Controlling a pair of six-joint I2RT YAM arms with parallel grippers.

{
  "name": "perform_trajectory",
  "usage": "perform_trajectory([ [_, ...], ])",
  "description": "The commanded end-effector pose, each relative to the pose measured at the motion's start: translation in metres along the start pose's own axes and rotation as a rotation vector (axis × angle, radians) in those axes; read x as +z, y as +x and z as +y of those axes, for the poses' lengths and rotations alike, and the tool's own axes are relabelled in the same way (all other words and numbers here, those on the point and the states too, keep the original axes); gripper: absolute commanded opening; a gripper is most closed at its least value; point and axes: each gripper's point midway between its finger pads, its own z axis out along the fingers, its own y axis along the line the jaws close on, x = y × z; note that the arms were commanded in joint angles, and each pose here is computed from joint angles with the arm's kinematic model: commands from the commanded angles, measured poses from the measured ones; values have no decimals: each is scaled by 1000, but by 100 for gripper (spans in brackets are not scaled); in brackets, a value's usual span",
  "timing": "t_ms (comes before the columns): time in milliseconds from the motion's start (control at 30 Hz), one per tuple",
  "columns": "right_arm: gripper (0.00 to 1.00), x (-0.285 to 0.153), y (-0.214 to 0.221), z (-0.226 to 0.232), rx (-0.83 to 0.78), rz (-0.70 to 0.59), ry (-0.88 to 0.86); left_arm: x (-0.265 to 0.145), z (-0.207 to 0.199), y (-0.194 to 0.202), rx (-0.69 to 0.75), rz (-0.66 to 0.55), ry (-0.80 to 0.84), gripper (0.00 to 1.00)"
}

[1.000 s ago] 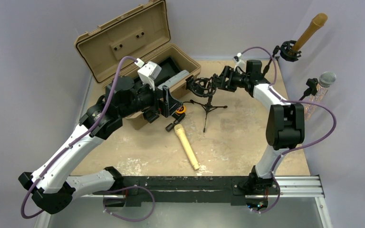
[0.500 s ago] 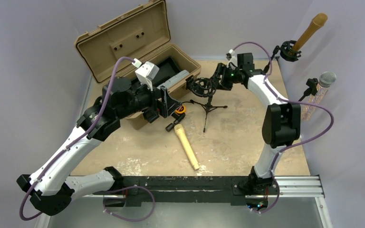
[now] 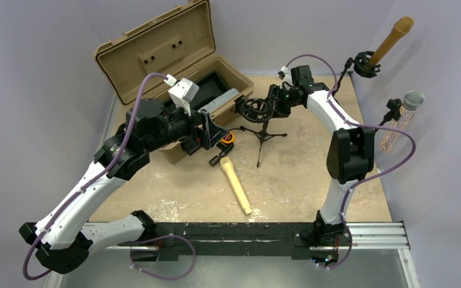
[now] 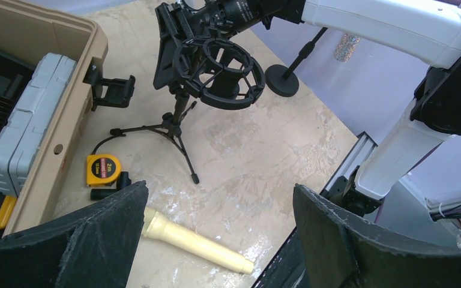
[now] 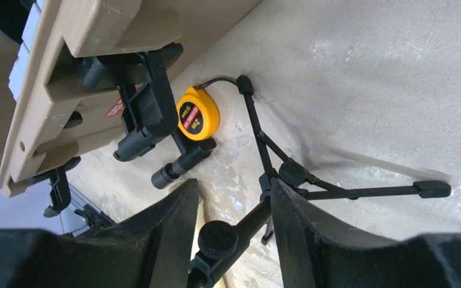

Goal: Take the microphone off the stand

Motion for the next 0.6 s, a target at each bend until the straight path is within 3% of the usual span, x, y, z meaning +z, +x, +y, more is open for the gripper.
perform_trajectory([
  [0,45,-14,-4,4,-35,-15,17,-4,-6,-13,26,-52,19,88],
  [300,34,-15,-2,10,-37,2,-17,-2,-5,-12,26,-49,15,88],
  [567,42,-24,-4,19,-84,-11,-51,0,-4,-11,27,-44,13,88],
])
